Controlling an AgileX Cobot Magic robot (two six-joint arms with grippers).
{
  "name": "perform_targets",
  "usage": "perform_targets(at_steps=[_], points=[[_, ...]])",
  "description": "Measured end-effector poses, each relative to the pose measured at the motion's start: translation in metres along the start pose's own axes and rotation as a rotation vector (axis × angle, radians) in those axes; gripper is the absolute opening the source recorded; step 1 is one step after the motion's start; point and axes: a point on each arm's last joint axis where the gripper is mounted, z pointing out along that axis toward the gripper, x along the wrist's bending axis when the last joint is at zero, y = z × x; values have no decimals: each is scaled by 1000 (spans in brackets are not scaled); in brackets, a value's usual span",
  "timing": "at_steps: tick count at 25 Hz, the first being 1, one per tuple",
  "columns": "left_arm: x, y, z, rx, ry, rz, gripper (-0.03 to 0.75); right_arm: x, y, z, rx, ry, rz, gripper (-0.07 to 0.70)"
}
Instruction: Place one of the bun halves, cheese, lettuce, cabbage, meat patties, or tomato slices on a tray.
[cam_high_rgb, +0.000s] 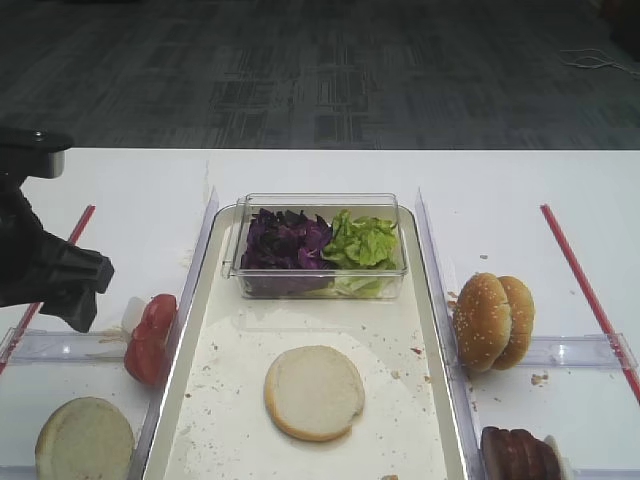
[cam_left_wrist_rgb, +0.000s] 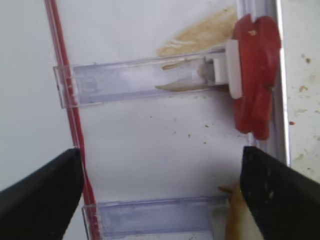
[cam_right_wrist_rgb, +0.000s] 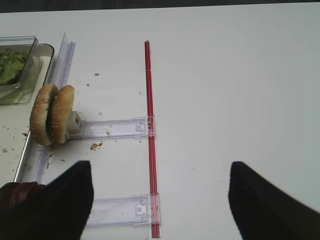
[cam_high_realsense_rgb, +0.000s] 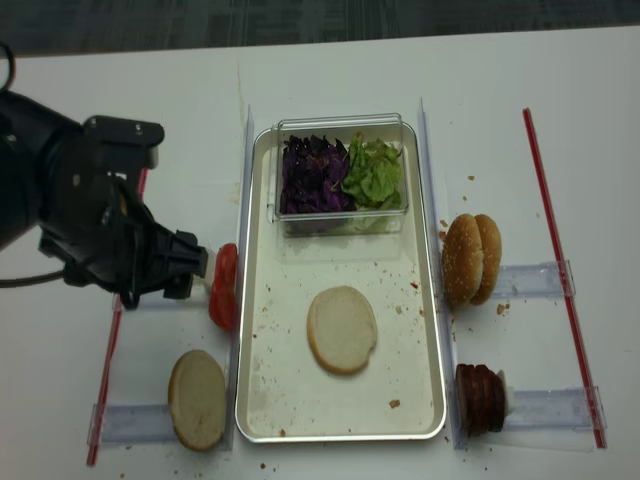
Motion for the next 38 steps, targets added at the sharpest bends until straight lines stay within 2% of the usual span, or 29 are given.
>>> perform_targets(at_steps=[5,11,14,19,24,31,38], points=[[23,2,2,17,26,-30,617,0,0,0,0,0,0,589],[48,3,4,33,15,-121,617,0,0,0,0,0,0,589],[58,2,5,37,9,-152,617,0,0,0,0,0,0,589],[65,0,1,38,11,-168,617,0,0,0,0,0,0,589],[67,-8,-27,-56,8,-171,617,0,0,0,0,0,0,589],[68,-31,-64,-125,10,-173,616,0,0,0,0,0,0,589],[68,-64,-112,-322,-6,-189,616,0,0,0,0,0,-2,589]])
